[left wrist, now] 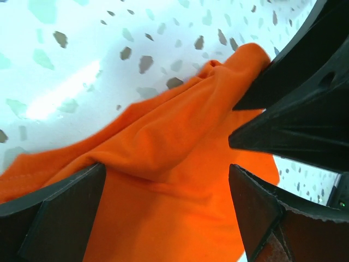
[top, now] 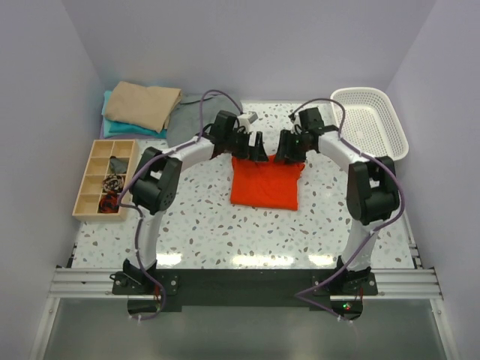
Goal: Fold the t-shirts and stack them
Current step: Fold the tshirt
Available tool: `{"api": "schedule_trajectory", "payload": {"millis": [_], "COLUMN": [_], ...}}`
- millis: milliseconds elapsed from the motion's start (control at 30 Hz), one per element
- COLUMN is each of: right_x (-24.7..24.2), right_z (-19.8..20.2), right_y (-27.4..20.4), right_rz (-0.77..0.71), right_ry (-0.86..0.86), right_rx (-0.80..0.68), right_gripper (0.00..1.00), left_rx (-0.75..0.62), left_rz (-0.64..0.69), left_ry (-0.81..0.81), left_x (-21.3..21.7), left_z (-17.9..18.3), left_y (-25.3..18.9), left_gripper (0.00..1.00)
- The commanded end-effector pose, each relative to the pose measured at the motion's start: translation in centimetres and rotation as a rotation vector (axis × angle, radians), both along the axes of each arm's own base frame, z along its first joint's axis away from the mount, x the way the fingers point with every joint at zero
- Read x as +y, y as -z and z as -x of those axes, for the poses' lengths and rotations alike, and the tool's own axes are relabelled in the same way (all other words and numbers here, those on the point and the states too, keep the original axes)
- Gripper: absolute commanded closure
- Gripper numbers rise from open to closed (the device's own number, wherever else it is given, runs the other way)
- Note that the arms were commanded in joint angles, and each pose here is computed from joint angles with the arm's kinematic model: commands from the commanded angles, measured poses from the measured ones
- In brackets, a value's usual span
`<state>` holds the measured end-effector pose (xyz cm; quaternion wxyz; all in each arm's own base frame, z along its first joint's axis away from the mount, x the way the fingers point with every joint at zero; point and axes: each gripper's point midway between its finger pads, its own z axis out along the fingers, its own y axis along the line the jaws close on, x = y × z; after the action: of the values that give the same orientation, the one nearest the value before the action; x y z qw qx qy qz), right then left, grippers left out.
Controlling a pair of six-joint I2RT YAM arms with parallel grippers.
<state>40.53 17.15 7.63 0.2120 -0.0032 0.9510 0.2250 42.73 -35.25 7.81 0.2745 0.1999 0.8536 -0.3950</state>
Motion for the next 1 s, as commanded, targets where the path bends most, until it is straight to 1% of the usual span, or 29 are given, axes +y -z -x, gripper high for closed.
{"api": "schedule_trajectory", "payload": {"millis": [0,67,233,300,333,400,433,467,500,533,567,600,633,667,700,733,800,833,900,933,967], "right_x": [-0.6,-1.2,-3.4,-4.3,-4.5,-5.2,-5.8,-6.0,-6.0,-5.7,-5.8,-5.5,-4.7,-4.5,-3.8,-3.3,-1.9,-1.6,-0.4,-0.1,-0.1], "right_z": [-4.5,-5.9,-7.5,-7.8,-8.3,-8.3,-8.1,-8.0,-7.7,-7.7,-7.1,-6.8,-6.2,-5.9,-5.4,-4.8,-3.9,-3.2,-2.8,-1.9,-1.7], "right_y": [-0.5,-0.7,0.5,-0.1,-0.8,-2.6,-3.1,-4.8,-5.5,-6.6,-7.8,-8.6,-8.8,-9.1,-9.7,-9.2,-8.7,-7.4,-6.5,-5.0,-4.4], "right_rz": [0.081,0.118,0.218,0.253,0.252,0.264,0.285,0.288,0.283,0.263,0.258,0.236,0.195,0.175,0.143,0.114,0.050,0.025,-0.036,-0.054,-0.061], "right_ry": [0.032,0.057,0.117,0.136,0.145,0.160,0.166,0.162,0.158,0.149,0.149,0.135,0.106,0.100,0.083,0.065,0.036,0.035,0.008,0.009,0.012], "right_rx": [-0.075,-0.090,-0.072,-0.098,-0.135,-0.190,-0.198,-0.233,-0.247,-0.278,-0.305,-0.317,-0.312,-0.314,-0.313,-0.286,-0.248,-0.212,-0.197,-0.156,-0.142], "right_gripper": [0.48,0.48,0.49,0.49,0.49,0.49,0.49,0.49,0.49,0.48,0.48,0.48,0.47,0.47,0.47,0.47,0.47,0.47,0.48,0.48,0.48], "left_rx": [-0.045,-0.076,-0.153,-0.180,-0.215,-0.265,-0.300,-0.319,-0.345,-0.349,-0.370,-0.355,-0.381,-0.377,-0.346,-0.361,-0.307,-0.310,-0.254,-0.253,-0.221], "left_rz": [-0.004,-0.011,-0.108,-0.161,-0.176,-0.194,-0.182,-0.178,-0.160,-0.146,-0.120,-0.098,-0.058,-0.035,0.018,0.071,0.149,0.178,0.206,0.219,0.220], "left_ry": [-0.049,-0.073,-0.144,-0.189,-0.194,-0.234,-0.244,-0.250,-0.255,-0.253,-0.250,-0.232,-0.220,-0.202,-0.178,-0.159,-0.100,-0.085,-0.044,-0.030,-0.012], "left_x": [1.1,1.7,4.4,6.0,6.4,7.5,7.6,7.7,7.9,7.9,7.8,7.6,7.1,6.9,6.3,5.7,4.6,4.1,2.9,2.4,1.9], "left_z": [-3.4,-4.7,-7.4,-8.0,-8.2,-8.1,-8.2,-8.0,-7.4,-6.9,-6.2,-5.3,-5.1,-3.9,-2.8,-2.4,-0.2,0.1,1.3,1.6,2.2], "left_y": [0.0,-0.2,0.3,0.5,0.2,-1.3,-2.4,-3.3,-5.2,-6.1,-8.1,-8.4,-9.6,-10.2,-10.6,-11.5,-11.4,-11.6,-10.1,-9.8,-8.4], "left_gripper": [0.00,0.00,0.00,0.00,0.00,0.00,0.00,0.00,0.00,0.00,0.00,0.00,0.00,0.00,0.00,0.00,0.00,0.00,0.00,0.00,0.00]}}
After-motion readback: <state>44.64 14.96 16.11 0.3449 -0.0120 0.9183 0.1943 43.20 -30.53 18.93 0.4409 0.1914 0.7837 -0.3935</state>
